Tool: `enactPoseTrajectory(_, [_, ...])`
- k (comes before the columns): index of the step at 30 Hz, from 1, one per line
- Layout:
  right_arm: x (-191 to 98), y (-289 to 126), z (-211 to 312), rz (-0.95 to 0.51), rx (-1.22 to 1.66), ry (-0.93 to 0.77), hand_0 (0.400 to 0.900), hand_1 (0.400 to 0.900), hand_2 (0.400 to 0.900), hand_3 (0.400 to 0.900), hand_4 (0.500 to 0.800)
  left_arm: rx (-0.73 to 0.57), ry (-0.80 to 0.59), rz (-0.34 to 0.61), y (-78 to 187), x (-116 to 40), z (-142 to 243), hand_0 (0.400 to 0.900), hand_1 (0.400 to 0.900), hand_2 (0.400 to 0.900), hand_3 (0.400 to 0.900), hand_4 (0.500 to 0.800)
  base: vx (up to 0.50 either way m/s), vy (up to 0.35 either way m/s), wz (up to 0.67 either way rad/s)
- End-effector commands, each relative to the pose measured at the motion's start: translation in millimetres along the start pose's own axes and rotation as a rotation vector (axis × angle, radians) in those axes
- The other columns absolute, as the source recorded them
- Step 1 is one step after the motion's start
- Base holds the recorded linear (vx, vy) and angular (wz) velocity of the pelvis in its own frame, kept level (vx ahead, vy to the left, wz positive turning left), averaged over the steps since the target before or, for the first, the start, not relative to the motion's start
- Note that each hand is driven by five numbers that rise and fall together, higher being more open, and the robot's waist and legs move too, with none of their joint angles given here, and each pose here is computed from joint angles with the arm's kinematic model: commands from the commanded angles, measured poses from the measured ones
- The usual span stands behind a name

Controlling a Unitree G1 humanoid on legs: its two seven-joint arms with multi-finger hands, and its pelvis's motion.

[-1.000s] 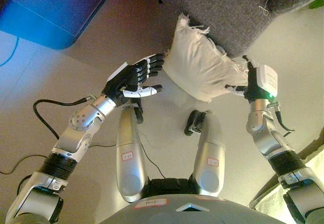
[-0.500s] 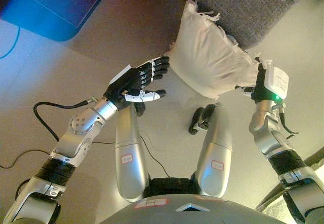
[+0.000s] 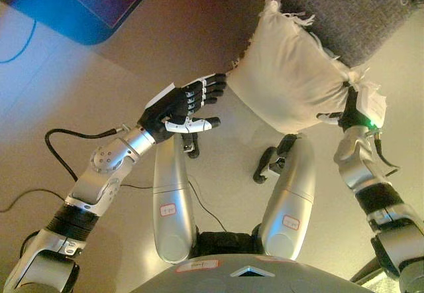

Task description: Pick up the pillow and put it on the sofa.

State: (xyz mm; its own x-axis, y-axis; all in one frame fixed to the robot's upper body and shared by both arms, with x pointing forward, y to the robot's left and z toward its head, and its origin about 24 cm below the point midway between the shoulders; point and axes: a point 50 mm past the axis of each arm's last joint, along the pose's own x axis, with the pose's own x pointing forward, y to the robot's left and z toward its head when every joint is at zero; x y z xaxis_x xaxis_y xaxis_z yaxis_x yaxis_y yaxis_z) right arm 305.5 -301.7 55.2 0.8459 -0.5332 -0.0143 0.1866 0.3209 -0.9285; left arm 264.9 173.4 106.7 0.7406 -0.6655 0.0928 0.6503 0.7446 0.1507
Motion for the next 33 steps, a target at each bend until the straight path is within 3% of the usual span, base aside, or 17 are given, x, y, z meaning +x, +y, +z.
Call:
enactPoseTrajectory(1, [25.0, -43.9, -2.4, -0.222, -0.001, 0.063, 0.9, 0.9, 0.9, 0.9, 0.8, -0.007, -0.164, -0.103, -15.1, 12.0, 26.5, 0.9, 0.9, 0.9, 0.9, 0.8, 0.01, 0.002, 0.11])
enactPoseTrajectory(10, [26.4, -42.2, -7.6, -0.265, 0.031, 0.123, 0.9, 0.9, 0.9, 0.9, 0.8, -0.023, -0.161, -0.136, -20.5, 10.6, 23.6, 0.9, 0.9, 0.9, 0.9, 0.8, 0.004, 0.007, 0.03])
enactPoseTrajectory(20, [35.2, -43.7, -13.5, -0.155, -0.028, 0.176, 0.9, 0.9, 0.9, 0.9, 0.8, -0.043, -0.118, -0.137, -18.4, 7.4, 16.7, 0.9, 0.9, 0.9, 0.9, 0.8, 0.043, -0.006, 0.01])
enactPoseTrajectory(22, [38.2, -45.4, -12.5, -0.132, -0.019, 0.172, 0.682, 0.682, 0.682, 0.682, 0.669, -0.044, -0.119, -0.14, -17.6, 8.4, 17.2, 0.9, 0.9, 0.9, 0.9, 0.8, 0.02, -0.011, 0.04])
enactPoseTrajectory(23, [40.0, -46.8, -11.8, -0.113, -0.026, 0.176, 0.4, 0.4, 0.4, 0.4, 0.5, -0.043, -0.117, -0.142, -16.8, 9.0, 17.6, 0.9, 0.9, 0.9, 0.9, 0.8, 0.014, -0.016, 0.06])
enactPoseTrajectory(33, [46.9, -57.3, 0.4, -0.134, 0.074, 0.138, 0.4, 0.4, 0.4, 0.4, 0.5, -0.029, -0.131, -0.161, -16.1, 12.6, 22.4, 0.9, 0.9, 0.9, 0.9, 0.8, -0.001, -0.008, 0.03])
